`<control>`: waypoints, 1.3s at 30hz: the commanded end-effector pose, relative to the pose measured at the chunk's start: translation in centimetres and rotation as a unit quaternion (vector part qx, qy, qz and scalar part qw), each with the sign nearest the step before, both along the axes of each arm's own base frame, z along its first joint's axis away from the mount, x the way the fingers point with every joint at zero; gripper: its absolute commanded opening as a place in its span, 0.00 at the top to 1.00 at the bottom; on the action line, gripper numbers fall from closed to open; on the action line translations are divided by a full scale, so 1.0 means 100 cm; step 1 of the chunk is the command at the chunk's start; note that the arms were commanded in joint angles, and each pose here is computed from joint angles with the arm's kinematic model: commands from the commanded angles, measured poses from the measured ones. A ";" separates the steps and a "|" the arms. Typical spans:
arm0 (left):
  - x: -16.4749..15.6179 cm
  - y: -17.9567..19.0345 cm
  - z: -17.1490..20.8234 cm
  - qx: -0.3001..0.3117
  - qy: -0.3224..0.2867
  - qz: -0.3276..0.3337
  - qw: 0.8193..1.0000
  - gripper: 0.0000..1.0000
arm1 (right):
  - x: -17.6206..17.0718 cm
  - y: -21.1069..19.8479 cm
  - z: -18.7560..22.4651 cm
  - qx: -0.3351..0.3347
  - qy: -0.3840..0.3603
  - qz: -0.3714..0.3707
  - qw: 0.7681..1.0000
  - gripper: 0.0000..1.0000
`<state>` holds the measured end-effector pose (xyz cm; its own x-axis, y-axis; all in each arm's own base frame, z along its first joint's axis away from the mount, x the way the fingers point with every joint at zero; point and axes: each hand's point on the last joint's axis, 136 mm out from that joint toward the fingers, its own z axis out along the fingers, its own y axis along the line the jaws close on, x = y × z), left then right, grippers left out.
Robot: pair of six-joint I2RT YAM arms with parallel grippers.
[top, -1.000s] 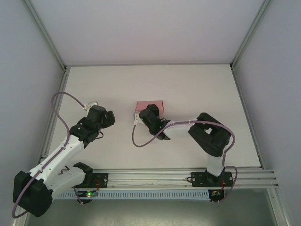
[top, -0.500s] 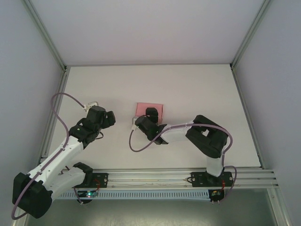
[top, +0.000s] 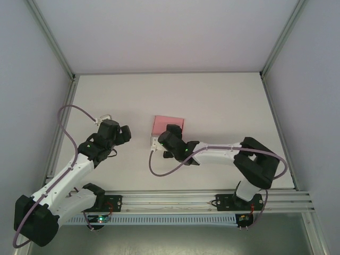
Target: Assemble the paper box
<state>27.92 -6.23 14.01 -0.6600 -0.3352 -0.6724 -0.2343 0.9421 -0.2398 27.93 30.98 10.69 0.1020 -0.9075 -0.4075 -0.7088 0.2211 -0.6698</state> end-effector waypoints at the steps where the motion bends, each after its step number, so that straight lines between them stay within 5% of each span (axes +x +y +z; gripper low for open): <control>1: 0.006 0.001 0.003 0.004 -0.012 0.006 1.000 0.00 | -0.004 0.001 0.037 0.117 0.023 -0.006 0.993 0.02; 6: 0.019 0.006 0.013 0.033 -0.033 0.009 0.999 0.00 | 0.031 -0.061 0.083 0.293 0.056 -0.129 0.946 0.02; 12: 0.048 0.051 0.028 0.133 -0.094 0.069 0.984 0.00 | 0.086 -0.221 0.082 0.445 0.017 -0.373 0.814 0.02; 15: 0.063 0.071 0.023 0.184 -0.120 0.067 0.973 0.00 | 0.096 -0.275 0.062 0.454 -0.003 -0.433 0.778 0.02; 18: 0.073 0.091 0.009 0.234 -0.112 0.079 0.962 0.00 | 0.102 -0.292 0.051 0.449 -0.032 -0.422 0.787 0.02; 23: 0.086 0.107 -0.024 0.230 -0.103 0.084 0.964 0.00 | 0.096 -0.282 0.040 0.446 -0.069 -0.356 0.818 0.02; 30: 0.090 0.110 -0.023 0.196 -0.176 0.093 0.960 0.00 | 0.082 -0.288 0.036 0.496 -0.071 -0.325 0.802 0.02; 34: 0.090 0.106 -0.028 0.191 -0.217 0.077 0.954 0.00 | 0.078 -0.272 0.032 0.511 -0.077 -0.268 0.814 0.02; 39: 0.114 0.077 -0.053 0.172 -0.199 -0.027 0.964 0.00 | 0.102 -0.289 0.016 0.524 -0.069 -0.320 0.786 0.01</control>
